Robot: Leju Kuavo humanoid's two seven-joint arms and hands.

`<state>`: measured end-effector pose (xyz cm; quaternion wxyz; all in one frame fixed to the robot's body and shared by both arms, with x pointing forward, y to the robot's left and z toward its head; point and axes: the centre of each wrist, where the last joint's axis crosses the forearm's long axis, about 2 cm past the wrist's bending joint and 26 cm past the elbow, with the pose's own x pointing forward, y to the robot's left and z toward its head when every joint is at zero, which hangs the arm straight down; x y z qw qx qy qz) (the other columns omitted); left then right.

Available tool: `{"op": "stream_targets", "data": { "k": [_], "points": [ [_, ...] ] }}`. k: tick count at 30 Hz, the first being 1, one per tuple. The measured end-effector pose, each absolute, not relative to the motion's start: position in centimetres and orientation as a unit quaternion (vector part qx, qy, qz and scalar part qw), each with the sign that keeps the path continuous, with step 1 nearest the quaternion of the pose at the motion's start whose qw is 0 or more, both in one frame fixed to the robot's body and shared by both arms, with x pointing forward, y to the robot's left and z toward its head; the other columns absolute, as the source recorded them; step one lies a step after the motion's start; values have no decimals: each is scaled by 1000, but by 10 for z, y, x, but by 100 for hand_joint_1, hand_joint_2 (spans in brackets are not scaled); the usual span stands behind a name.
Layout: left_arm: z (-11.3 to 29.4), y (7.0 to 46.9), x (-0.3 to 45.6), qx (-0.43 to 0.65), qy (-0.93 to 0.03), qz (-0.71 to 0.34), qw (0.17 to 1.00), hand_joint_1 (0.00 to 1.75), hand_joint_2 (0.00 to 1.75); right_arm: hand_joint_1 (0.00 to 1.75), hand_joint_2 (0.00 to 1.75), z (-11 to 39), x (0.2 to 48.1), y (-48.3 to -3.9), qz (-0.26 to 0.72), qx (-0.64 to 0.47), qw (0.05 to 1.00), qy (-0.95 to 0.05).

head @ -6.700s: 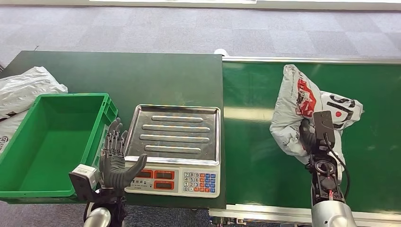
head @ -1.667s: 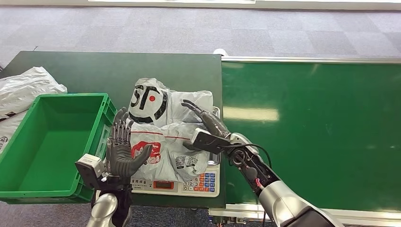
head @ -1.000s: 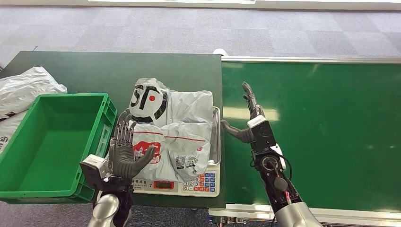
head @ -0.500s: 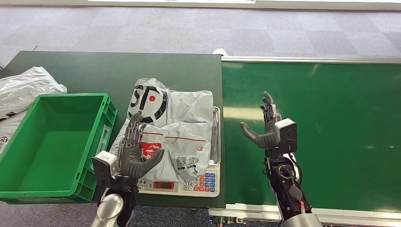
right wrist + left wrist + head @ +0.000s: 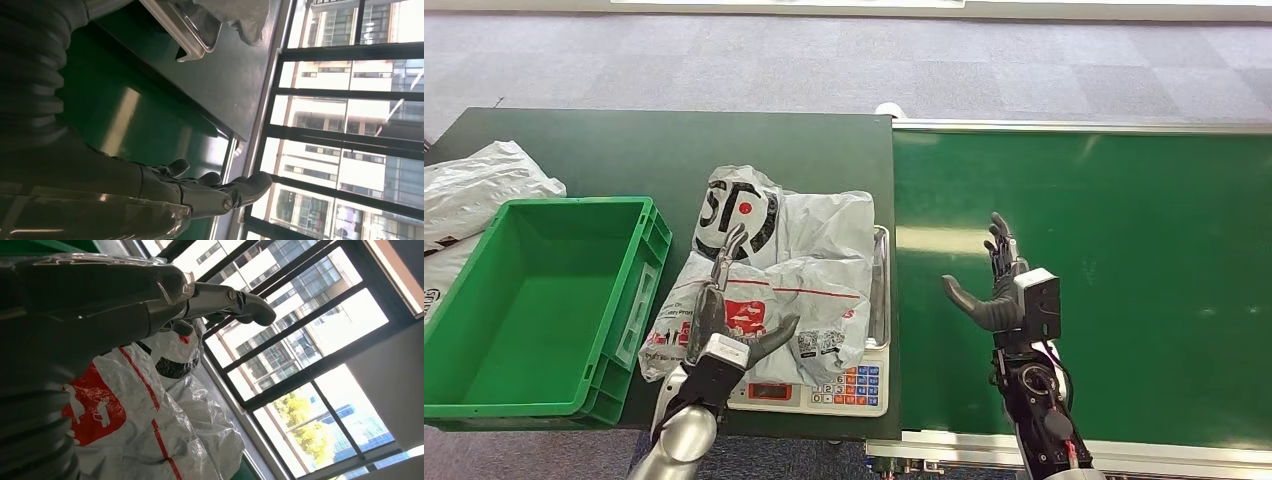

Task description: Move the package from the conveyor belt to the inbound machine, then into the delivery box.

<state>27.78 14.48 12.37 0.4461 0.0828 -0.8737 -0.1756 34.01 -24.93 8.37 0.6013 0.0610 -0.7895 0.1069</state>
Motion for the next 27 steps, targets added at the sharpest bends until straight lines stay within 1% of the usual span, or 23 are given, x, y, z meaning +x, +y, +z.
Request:
{"op": "stream_targets", "data": {
  "k": [3, 6, 14, 20, 27],
  "points": [
    [123, 143, 277, 123, -867, -217, 431, 0, 175, 0, 175, 81, 338, -253, 109, 63, 602, -788],
    [122, 139, 275, 132, -853, -262, 432, 0, 175, 0, 175, 79, 337, -257, 111, 61, 603, -788],
    [109, 126, 267, 87, -798, -385, 456, 0, 175, 0, 175, 79, 337, -262, 113, 59, 604, -787],
    [99, 123, 267, 66, -772, -420, 472, 0, 175, 0, 175, 76, 333, -263, 114, 59, 607, -784],
    [93, 124, 268, 63, -763, -434, 475, 0, 175, 0, 175, 75, 330, -262, 117, 59, 611, -781]
  ]
}}
